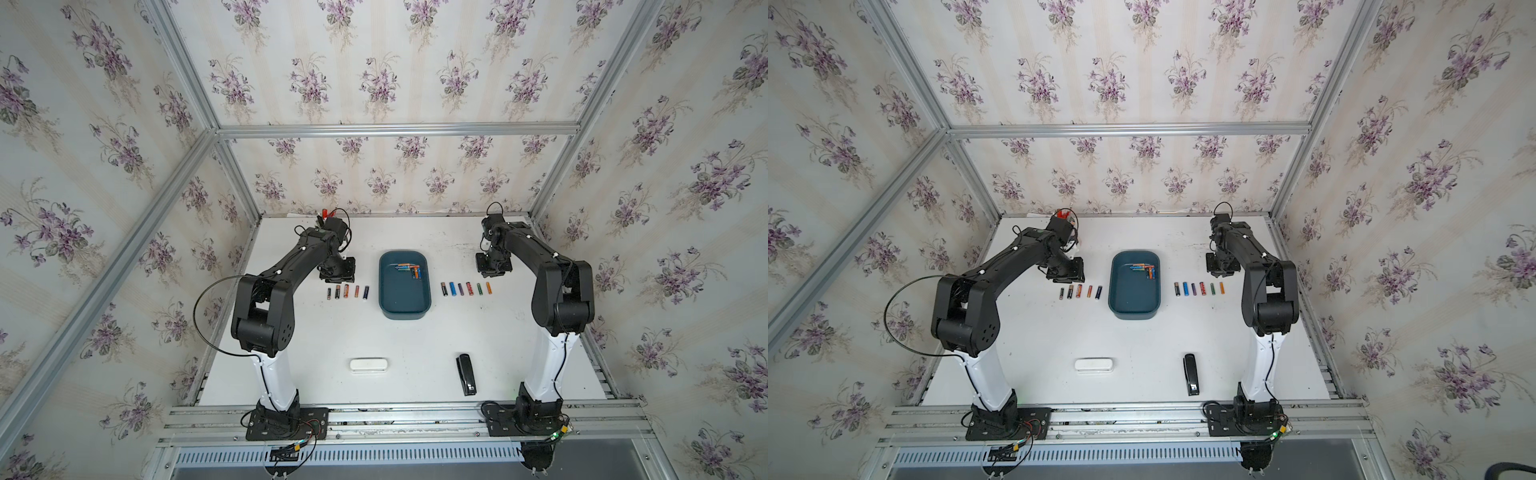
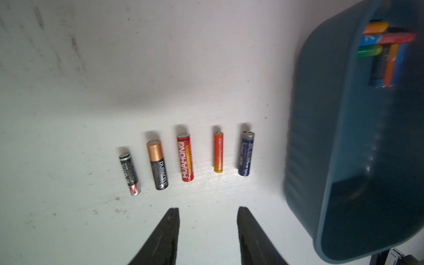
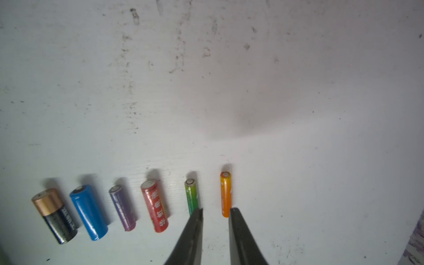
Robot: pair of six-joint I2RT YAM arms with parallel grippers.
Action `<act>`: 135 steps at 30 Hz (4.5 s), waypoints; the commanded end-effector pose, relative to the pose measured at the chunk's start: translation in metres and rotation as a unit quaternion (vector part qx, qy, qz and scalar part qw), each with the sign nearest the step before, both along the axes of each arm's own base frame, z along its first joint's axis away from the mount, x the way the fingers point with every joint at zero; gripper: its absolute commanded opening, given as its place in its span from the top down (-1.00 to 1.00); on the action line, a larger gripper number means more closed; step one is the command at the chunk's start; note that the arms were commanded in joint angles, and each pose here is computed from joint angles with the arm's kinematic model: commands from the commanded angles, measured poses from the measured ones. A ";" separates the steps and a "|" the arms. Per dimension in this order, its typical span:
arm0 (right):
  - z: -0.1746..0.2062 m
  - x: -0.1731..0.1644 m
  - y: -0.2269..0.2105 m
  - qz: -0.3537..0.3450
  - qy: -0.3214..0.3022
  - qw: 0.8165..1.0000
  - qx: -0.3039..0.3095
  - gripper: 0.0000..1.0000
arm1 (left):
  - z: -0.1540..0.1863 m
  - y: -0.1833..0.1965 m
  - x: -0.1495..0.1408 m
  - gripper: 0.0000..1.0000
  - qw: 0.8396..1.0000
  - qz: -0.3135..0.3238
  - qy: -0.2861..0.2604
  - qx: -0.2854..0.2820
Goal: Take the batteries out of the storage box
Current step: Place the battery at the center of the board, then pick up the battery from the storage box.
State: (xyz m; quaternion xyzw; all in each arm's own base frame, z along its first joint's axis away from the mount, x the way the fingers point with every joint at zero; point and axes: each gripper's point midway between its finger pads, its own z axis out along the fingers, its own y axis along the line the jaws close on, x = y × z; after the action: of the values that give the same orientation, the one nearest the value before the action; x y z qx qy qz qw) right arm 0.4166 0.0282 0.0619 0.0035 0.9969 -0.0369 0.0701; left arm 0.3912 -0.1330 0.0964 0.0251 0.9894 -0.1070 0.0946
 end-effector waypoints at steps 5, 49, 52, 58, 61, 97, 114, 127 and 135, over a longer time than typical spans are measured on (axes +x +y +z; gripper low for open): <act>0.014 -0.001 0.009 -0.003 -0.010 1.000 0.023 0.47 | 0.025 -0.040 0.015 0.01 0.999 -0.009 -0.030 -0.041; 0.034 0.007 0.029 0.012 -0.028 0.998 0.057 0.46 | -0.064 -0.203 0.075 0.07 0.992 -0.093 -0.075 0.043; 0.034 0.007 0.028 0.012 -0.028 0.998 0.056 0.46 | -0.067 -0.203 0.073 0.11 0.992 -0.096 -0.071 0.046; 0.035 0.008 0.029 0.012 -0.030 0.998 0.058 0.46 | -0.073 -0.202 0.070 0.19 0.992 -0.100 -0.064 0.051; 0.035 0.007 0.029 0.012 -0.030 0.998 0.057 0.46 | -0.074 -0.203 0.070 0.23 0.991 -0.104 -0.063 0.052; 0.036 0.003 0.029 0.009 -0.035 0.997 0.061 0.46 | -0.078 -0.210 0.054 0.66 0.989 -0.132 -0.040 0.053; 0.028 -0.009 0.045 0.010 -0.030 0.996 0.080 0.46 | -0.028 -0.196 0.043 0.66 0.992 -0.112 -0.053 0.018; 0.028 -0.015 0.060 0.022 -0.032 0.995 0.090 0.46 | -0.005 -0.172 0.030 0.66 0.995 -0.083 -0.057 -0.011; 0.024 -0.023 0.068 0.024 -0.029 0.994 0.098 0.46 | 0.014 -0.158 0.024 0.66 0.995 -0.072 -0.068 -0.016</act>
State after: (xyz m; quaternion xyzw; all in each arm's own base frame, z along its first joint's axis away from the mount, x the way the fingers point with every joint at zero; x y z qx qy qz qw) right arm 0.3923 0.0913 0.0821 -0.0153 0.9943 0.0551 0.0899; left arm 0.4139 -0.2913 0.1026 0.1063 0.9765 -0.1202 0.1436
